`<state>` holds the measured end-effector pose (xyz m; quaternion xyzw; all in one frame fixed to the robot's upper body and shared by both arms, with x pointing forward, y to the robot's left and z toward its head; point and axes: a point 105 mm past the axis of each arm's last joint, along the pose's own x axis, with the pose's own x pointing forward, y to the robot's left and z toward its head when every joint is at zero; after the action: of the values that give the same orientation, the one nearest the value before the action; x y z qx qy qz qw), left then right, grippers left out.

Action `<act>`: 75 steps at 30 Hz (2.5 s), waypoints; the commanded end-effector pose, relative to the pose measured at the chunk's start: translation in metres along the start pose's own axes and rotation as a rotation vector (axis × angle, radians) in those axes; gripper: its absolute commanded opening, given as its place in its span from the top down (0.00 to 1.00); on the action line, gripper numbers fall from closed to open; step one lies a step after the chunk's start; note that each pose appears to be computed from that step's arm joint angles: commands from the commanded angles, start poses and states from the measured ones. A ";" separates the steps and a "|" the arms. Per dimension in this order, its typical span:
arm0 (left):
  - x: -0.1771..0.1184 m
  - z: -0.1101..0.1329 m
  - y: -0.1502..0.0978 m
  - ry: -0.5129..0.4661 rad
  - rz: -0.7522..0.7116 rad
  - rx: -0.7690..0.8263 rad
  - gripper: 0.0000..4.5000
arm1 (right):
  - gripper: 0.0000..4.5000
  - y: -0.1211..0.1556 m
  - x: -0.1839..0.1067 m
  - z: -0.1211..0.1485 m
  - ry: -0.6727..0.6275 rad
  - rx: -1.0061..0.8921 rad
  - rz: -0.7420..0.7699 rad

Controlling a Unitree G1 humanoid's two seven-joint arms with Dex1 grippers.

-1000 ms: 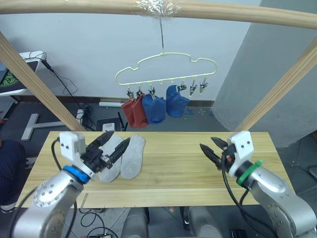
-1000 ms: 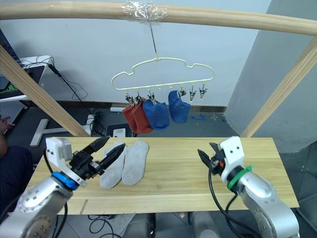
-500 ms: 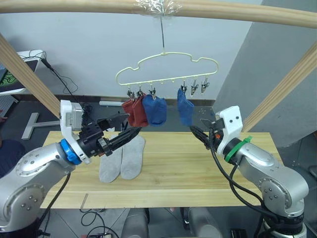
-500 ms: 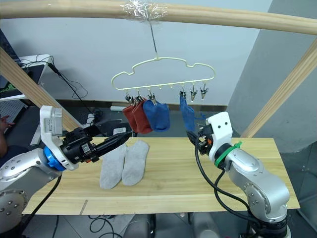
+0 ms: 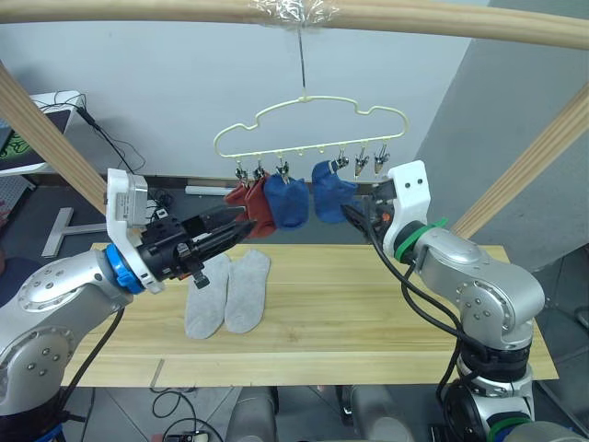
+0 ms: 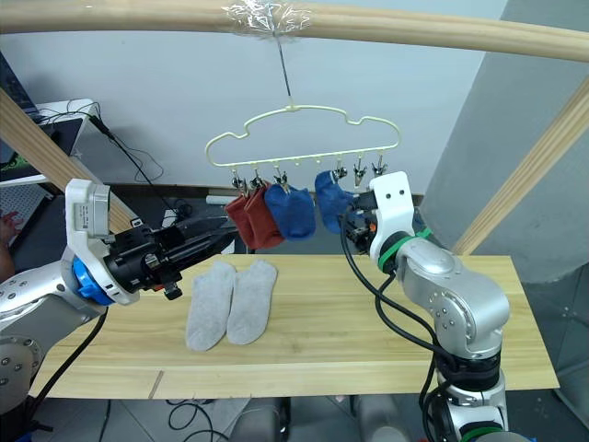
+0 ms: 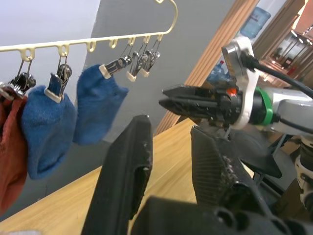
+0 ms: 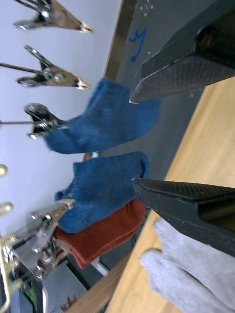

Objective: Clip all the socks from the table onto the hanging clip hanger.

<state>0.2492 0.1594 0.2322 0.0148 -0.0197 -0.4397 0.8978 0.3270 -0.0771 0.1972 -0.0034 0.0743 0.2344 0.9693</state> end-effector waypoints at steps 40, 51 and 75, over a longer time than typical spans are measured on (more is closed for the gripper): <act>-0.007 0.014 -0.005 -0.020 0.038 0.037 0.62 | 0.44 -0.018 0.046 0.051 -0.106 -0.052 -0.115; -0.006 0.013 -0.006 -0.028 0.053 0.032 0.62 | 0.44 -0.026 0.056 0.062 -0.125 -0.068 -0.164; -0.005 0.011 -0.006 -0.028 0.068 0.031 0.62 | 0.44 -0.044 0.056 0.051 -0.083 -0.092 -0.243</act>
<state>0.2469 0.1644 0.2334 0.0134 -0.0142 -0.3995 0.9165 0.4074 -0.0859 0.2238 -0.0483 0.0516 0.1233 0.9898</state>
